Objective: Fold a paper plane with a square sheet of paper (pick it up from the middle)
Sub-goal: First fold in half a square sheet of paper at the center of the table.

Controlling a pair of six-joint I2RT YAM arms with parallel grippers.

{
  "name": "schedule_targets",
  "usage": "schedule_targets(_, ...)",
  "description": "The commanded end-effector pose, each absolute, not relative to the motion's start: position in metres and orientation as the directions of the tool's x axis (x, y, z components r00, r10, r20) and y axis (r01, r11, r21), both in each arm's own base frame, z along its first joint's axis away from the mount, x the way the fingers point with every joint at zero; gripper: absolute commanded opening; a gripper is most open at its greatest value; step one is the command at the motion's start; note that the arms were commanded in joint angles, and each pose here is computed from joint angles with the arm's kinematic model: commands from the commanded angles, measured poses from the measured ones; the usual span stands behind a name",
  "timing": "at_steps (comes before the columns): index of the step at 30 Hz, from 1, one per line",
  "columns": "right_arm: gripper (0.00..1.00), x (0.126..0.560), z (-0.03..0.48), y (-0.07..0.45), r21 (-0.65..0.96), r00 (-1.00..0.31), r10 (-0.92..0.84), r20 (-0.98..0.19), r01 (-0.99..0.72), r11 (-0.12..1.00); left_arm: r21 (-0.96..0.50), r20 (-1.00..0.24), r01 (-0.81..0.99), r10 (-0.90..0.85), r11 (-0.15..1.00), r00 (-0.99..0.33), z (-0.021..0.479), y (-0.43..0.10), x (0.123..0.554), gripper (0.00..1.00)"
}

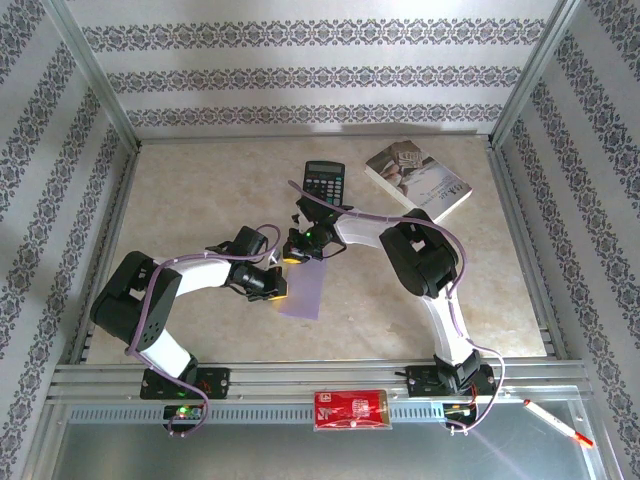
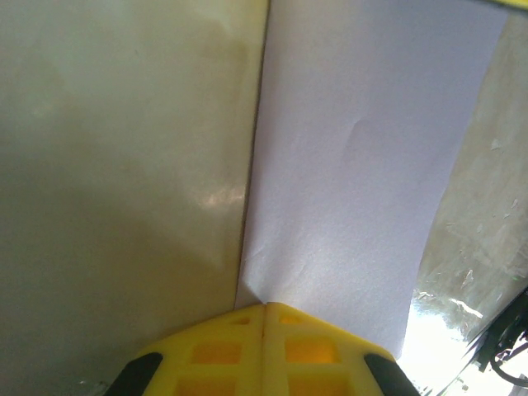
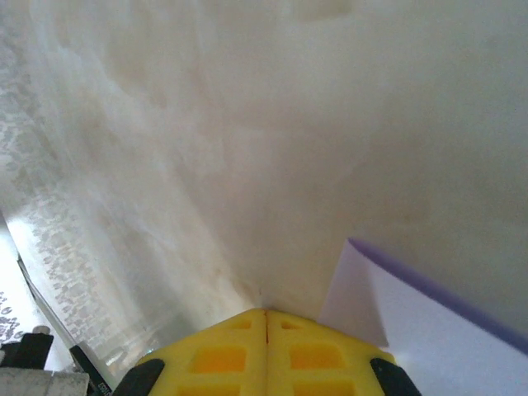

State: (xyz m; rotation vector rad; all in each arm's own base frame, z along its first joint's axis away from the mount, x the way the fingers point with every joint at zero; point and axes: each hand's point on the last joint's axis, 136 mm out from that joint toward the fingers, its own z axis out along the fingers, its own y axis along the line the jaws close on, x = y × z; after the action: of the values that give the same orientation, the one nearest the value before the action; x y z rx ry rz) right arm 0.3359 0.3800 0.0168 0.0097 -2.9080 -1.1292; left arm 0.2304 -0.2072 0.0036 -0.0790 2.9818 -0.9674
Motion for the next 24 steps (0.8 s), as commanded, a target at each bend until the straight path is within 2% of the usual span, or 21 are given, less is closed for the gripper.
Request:
schedule_targets(1, 0.0, 0.411, -0.004, 0.34, 0.592, -0.976, 0.149, -0.159, 0.027, 0.805, -0.187, 0.243, -0.129, -0.081, 0.974, -0.967, -0.065, -0.134, 0.152, 0.0)
schedule_targets(24, 0.0, 0.453, 0.004, 0.317, 0.599, -0.958, 0.225, -0.176, 0.077, 0.797, -0.187, 0.236, -0.127, -0.081, 0.974, -0.968, -0.065, -0.134, 0.153, 0.0)
